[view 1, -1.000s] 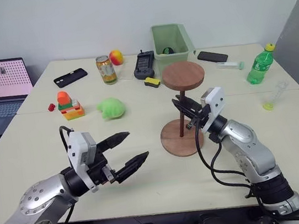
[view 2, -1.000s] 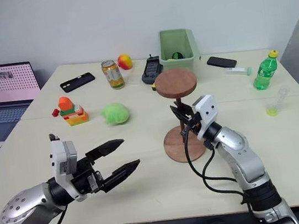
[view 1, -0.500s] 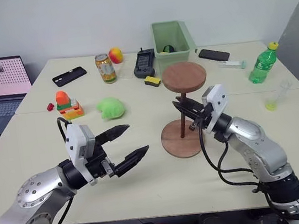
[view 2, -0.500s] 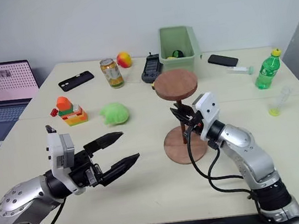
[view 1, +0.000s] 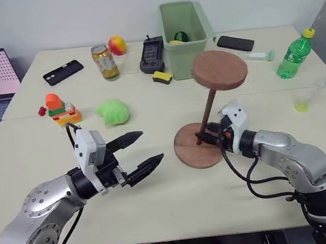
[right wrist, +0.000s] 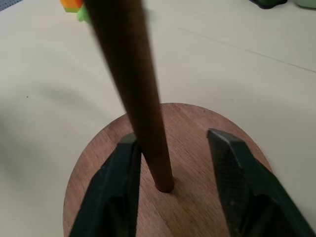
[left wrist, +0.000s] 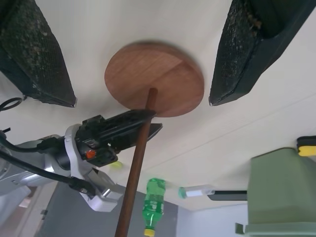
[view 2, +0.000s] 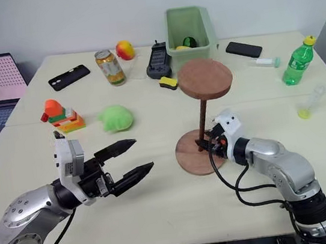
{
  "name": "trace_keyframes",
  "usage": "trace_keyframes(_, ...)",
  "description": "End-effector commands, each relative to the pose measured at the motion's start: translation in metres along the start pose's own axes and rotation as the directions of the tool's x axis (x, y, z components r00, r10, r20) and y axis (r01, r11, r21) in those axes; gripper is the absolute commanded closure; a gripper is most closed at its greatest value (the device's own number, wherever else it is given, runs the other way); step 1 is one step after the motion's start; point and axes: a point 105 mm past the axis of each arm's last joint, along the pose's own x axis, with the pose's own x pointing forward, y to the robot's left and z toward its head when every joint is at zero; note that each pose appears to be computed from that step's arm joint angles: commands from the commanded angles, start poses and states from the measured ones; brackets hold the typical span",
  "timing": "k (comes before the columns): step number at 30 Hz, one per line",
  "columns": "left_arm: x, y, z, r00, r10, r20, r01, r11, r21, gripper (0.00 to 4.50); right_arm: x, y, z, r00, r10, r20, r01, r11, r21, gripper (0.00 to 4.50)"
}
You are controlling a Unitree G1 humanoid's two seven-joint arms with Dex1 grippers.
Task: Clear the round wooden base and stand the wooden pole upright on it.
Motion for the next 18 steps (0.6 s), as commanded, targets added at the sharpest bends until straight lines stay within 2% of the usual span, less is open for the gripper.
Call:
trace_keyframes(1, 0.0, 0.002, 0.005, 1.0, -0.011, 0.016, 0.011, 0.999, 0.03, 0.0, -0.009, -0.002, 0.02, 0.998, 0.003, 0.057, -0.001, 0.999, -0.034, 1.44)
trace_keyframes(5, 0.001, 0.006, 0.005, 1.0, -0.02, 0.012, 0.02, 0.999, 0.033, 0.0, -0.012, -0.001, 0.023, 0.998, 0.021, 0.061, -0.019, 0.999, -0.028, 0.42)
trace_keyframes(7, 0.001, 0.007, 0.004, 1.0, -0.028, 0.004, 0.028, 0.999, 0.036, 0.0, -0.015, 0.0, 0.023, 0.998, 0.038, 0.058, -0.036, 0.999, -0.028, 0.06)
trace_keyframes(10, -0.002, 0.015, 0.003, 0.999, -0.03, -0.042, 0.034, 0.996, 0.079, 0.0, -0.027, 0.002, 0.022, 0.996, 0.087, 0.033, -0.086, 0.996, -0.035, 0.06)
trace_keyframes(15, -0.007, 0.041, -0.002, 0.983, -0.008, -0.185, 0.028, 0.994, 0.104, 0.0, -0.056, -0.002, 0.021, 0.985, 0.166, -0.041, -0.169, 0.982, -0.084, 0.06)
trace_keyframes(18, -0.01, 0.056, 0.001, 0.97, -0.014, -0.242, 0.055, 0.985, 0.164, 0.0, -0.08, -0.004, 0.019, 0.966, 0.235, -0.107, -0.251, 0.955, -0.161, 0.06)
